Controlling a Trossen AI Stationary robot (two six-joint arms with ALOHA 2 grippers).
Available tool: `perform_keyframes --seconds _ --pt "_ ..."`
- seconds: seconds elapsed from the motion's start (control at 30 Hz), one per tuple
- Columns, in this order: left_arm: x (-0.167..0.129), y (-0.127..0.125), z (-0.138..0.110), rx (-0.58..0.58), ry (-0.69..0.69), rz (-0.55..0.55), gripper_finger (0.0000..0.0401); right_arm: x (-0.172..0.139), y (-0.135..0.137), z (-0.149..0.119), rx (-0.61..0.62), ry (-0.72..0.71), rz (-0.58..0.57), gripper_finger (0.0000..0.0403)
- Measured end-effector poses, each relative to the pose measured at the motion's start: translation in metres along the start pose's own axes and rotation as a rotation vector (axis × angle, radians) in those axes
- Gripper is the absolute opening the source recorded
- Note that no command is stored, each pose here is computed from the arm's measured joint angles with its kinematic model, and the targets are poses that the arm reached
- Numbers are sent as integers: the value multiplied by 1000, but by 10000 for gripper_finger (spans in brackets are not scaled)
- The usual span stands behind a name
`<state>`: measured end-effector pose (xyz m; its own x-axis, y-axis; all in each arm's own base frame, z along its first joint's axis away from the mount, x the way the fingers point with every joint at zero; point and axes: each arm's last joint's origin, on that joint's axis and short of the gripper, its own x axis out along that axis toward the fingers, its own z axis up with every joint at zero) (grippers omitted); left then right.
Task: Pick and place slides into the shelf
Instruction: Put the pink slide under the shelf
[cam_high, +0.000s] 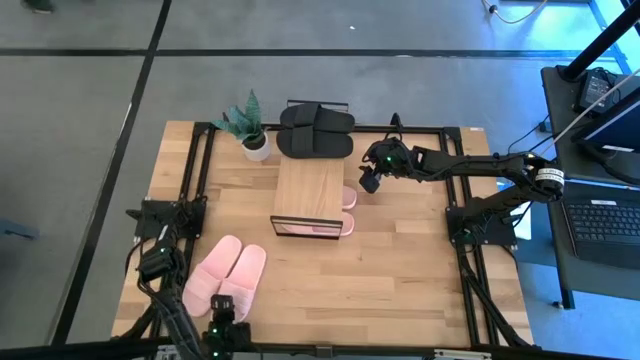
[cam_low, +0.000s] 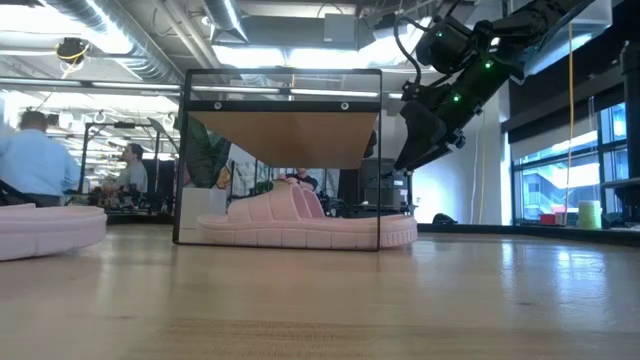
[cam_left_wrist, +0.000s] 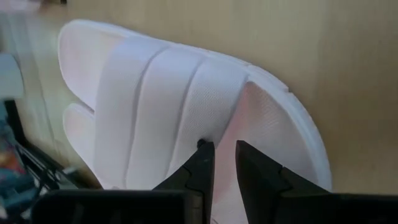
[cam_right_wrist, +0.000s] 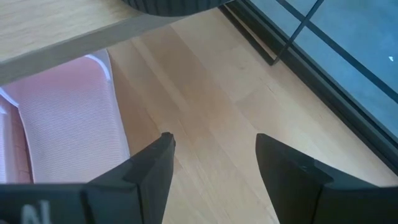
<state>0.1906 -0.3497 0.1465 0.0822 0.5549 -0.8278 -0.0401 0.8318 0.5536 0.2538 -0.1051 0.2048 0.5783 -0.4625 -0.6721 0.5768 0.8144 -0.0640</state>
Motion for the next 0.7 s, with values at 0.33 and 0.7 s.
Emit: perform_keyframes --seconds 0.33,0.7 --pt "-7 2 6 -41 -20 -20 59 0 0 0 4 0 0 225" --pt "-13 4 13 -102 35 -74 57 0 0 0 4 0 0 225"
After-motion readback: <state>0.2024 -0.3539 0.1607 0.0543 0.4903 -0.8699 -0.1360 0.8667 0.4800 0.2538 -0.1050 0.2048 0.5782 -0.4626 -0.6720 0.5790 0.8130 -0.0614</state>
